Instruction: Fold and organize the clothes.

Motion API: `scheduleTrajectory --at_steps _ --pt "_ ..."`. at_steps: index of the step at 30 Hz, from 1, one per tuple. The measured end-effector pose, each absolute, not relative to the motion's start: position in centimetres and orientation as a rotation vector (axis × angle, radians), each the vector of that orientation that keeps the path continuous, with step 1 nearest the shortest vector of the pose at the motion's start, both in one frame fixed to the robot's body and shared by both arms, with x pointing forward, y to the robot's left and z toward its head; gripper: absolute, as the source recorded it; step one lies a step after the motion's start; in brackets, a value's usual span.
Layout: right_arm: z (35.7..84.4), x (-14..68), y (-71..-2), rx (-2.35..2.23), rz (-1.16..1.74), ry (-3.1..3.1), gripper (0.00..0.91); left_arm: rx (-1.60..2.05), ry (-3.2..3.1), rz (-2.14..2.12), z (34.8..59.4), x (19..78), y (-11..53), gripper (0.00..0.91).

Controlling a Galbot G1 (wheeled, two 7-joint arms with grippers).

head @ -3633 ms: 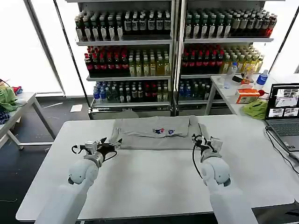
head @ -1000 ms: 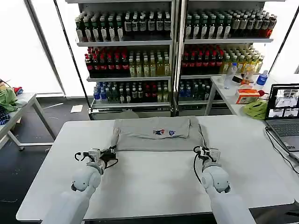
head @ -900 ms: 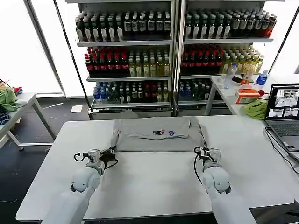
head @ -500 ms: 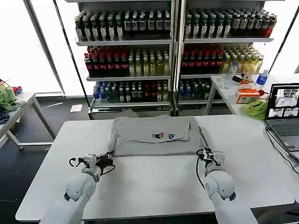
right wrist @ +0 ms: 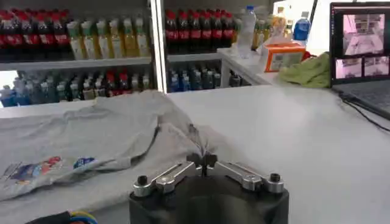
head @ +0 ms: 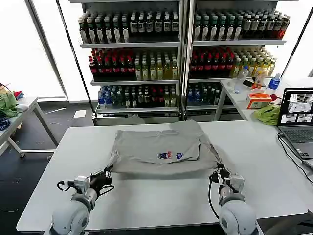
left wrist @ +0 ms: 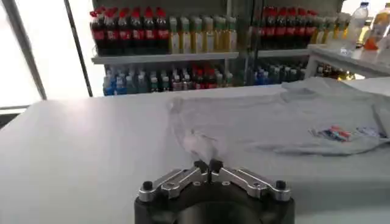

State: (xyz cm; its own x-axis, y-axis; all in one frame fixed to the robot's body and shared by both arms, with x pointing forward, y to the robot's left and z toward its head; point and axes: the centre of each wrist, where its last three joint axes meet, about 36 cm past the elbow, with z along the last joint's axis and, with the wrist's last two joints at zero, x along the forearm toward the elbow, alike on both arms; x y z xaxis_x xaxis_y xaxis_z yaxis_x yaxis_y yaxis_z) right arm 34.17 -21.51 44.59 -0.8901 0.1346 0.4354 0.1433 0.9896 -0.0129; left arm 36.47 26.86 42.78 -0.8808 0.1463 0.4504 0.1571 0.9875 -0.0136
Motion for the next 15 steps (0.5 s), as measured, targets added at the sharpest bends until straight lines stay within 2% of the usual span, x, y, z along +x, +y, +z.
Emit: scheduleTrajectory --at_steps 6,12,13,14,15 --pt "44.5 31.2 -21.1 -0.188 -0.017 -2.649 0.000 -0.210 -2.669 -0.029 43.8 33.1 26.9 0.000" --pt "44.2 29.5 -20.9 -0.187 0.013 -2.621 0.000 -0.196 -2.654 -0.020 43.8 30.8 26.9 0.000" --pt "44.1 29.2 -20.9 -0.188 0.019 -2.616 0.000 -0.191 -2.652 -0.019 43.8 30.6 27.0 0.010" --pt "44.1 29.0 -20.9 -0.189 0.025 -2.612 0.000 -0.187 -2.651 -0.020 43.8 30.3 27.0 0.131" --pt "44.0 28.8 -21.0 -0.190 0.031 -2.609 0.766 -0.181 -2.648 -0.021 43.8 30.1 27.0 0.675"
